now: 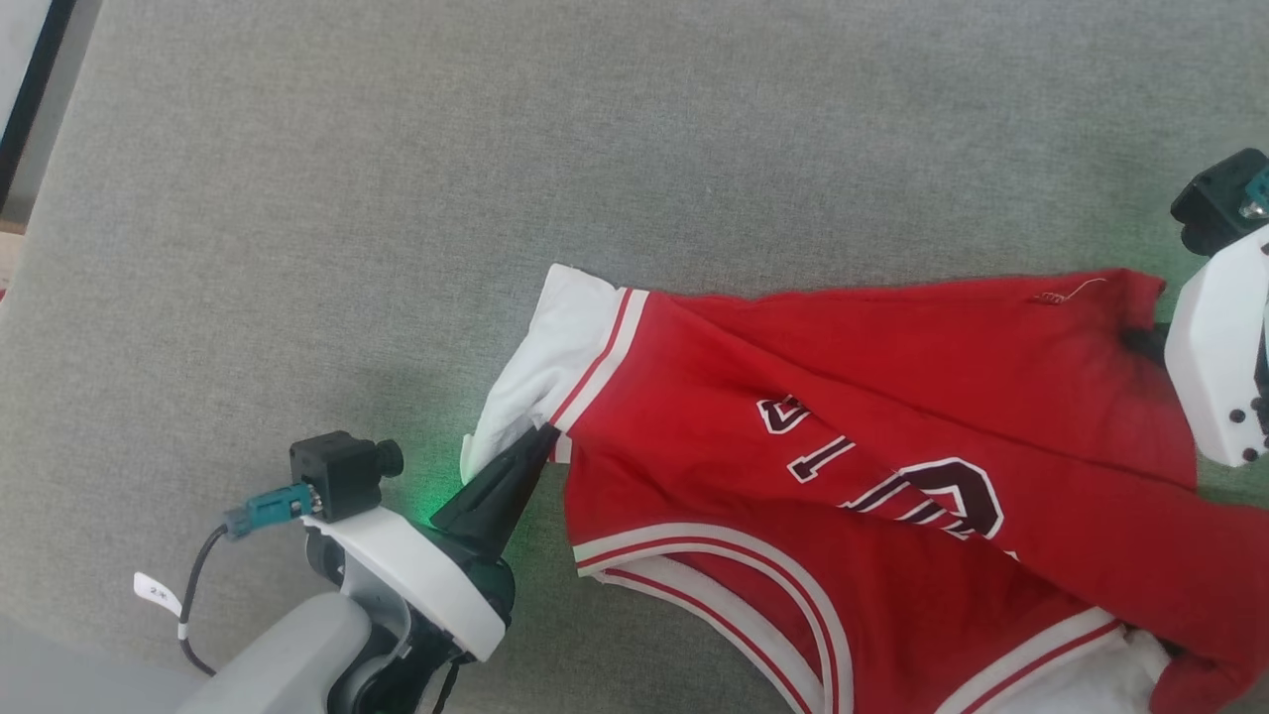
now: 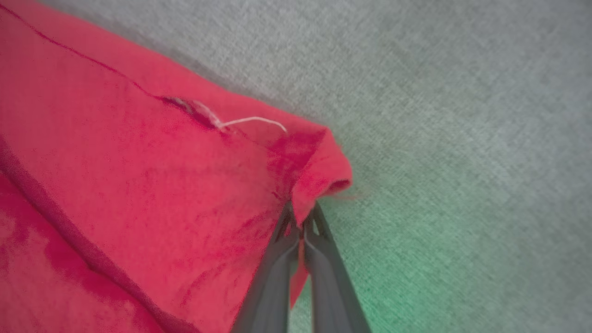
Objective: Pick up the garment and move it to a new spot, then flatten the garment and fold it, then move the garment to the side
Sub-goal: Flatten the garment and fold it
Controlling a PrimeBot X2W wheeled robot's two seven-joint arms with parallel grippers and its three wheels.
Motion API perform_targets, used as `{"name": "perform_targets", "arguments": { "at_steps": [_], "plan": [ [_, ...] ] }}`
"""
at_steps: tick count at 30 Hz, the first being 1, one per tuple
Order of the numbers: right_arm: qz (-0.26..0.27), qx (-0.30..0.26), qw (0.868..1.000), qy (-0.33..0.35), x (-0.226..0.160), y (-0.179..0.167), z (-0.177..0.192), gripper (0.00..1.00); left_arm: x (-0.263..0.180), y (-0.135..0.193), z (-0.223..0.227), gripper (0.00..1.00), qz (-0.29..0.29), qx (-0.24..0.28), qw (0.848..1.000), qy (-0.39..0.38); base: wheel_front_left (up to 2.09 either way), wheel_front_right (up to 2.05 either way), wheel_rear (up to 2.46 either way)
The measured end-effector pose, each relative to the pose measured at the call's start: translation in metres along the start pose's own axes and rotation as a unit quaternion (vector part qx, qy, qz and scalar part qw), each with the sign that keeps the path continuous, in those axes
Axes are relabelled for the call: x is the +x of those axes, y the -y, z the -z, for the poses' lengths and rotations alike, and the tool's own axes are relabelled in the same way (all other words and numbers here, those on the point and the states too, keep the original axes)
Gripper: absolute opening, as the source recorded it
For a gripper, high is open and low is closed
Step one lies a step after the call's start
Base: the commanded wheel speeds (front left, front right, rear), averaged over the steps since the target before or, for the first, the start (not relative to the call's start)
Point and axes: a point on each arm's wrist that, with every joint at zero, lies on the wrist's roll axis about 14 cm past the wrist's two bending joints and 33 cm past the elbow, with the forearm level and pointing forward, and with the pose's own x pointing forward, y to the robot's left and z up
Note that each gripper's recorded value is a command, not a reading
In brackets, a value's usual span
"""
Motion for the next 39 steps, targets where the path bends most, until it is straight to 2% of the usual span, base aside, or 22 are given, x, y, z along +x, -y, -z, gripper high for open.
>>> {"name": "perform_targets", "arguments": {
  "at_steps": [6, 11, 12, 13, 15, 18, 19, 20, 22, 27, 28, 33, 36, 37, 39],
  "plan": [
    [0.003, 0.025, 0.997, 0.076, -0.013, -0.002, -0.022, 0.0, 0.001, 0.01, -0.018, 0.0, 0.017, 0.014, 1.0, 0.021, 0.0, 0.0, 0.0],
    [0.027, 0.048, 0.984, 0.17, -0.044, 0.01, -0.053, 0.0, 0.007, 0.031, -0.067, 0.0, 0.054, 0.033, 0.995, 0.075, 0.0, 0.0, 0.0],
    [0.027, 0.048, 0.984, 0.17, -0.044, 0.01, -0.053, 0.0, 0.007, 0.031, -0.067, 0.0, 0.054, 0.033, 0.995, 0.075, 0.0, 0.0, 0.0],
    [0.041, 0.058, 0.975, 0.211, -0.06, 0.019, -0.067, 0.0, 0.011, 0.042, -0.086, 0.0, 0.073, 0.041, 0.992, 0.092, 0.0, 0.0, 0.0],
    [0.056, 0.071, 0.962, 0.256, -0.077, 0.03, -0.083, 0.0, 0.018, 0.053, -0.104, 0.0, 0.091, 0.052, 0.989, 0.1, 0.0, 0.0, 0.0],
    [0.093, 0.089, 0.936, 0.327, -0.109, 0.055, -0.109, 0.0, 0.035, 0.073, -0.138, 0.0, 0.12, 0.07, 0.983, 0.116, 0.0, 0.0, 0.0],
    [0.093, 0.089, 0.936, 0.327, -0.109, 0.055, -0.109, 0.0, 0.035, 0.073, -0.138, 0.0, 0.12, 0.07, 0.983, 0.116, 0.0, 0.0, 0.0],
    [0.114, 0.103, 0.916, 0.37, -0.126, 0.072, -0.127, 0.0, 0.049, 0.086, -0.165, 0.0, 0.135, 0.078, 0.979, 0.133, 0.0, 0.0, 0.0],
    [0.132, 0.114, 0.894, 0.412, -0.142, 0.087, -0.146, 0.0, 0.062, 0.096, -0.195, 0.0, 0.143, 0.073, 0.974, 0.157, 0.0, 0.0, 0.0],
    [0.169, 0.146, 0.827, 0.515, -0.184, 0.124, -0.197, 0.0, 0.099, 0.116, -0.279, 0.0, 0.146, 0.092, 0.957, 0.233, 0.0, 0.0, 0.0],
    [0.169, 0.146, 0.827, 0.515, -0.184, 0.124, -0.197, 0.0, 0.099, 0.116, -0.279, 0.0, 0.146, 0.092, 0.957, 0.233, 0.0, 0.0, 0.0],
    [0.201, 0.153, 0.767, 0.59, -0.224, 0.148, -0.234, 0.0, 0.118, 0.142, -0.361, 0.0, 0.149, 0.087, 0.93, 0.324, 0.0, 0.0, 0.0],
    [0.221, 0.154, 0.735, 0.622, -0.251, 0.16, -0.248, 0.0, 0.118, 0.162, -0.399, 0.0, 0.16, 0.086, 0.912, 0.368, 0.0, 0.0, 0.0],
    [0.225, 0.156, 0.729, 0.628, -0.257, 0.163, -0.25, 0.0, 0.118, 0.168, -0.406, 0.0, 0.166, 0.084, 0.907, 0.377, 0.0, 0.0, 0.0],
    [0.232, 0.157, 0.726, 0.628, -0.259, 0.167, -0.252, 0.0, 0.119, 0.173, -0.411, 0.0, 0.172, 0.08, 0.904, 0.383, 0.0, 0.0, 0.0]
  ]
}}
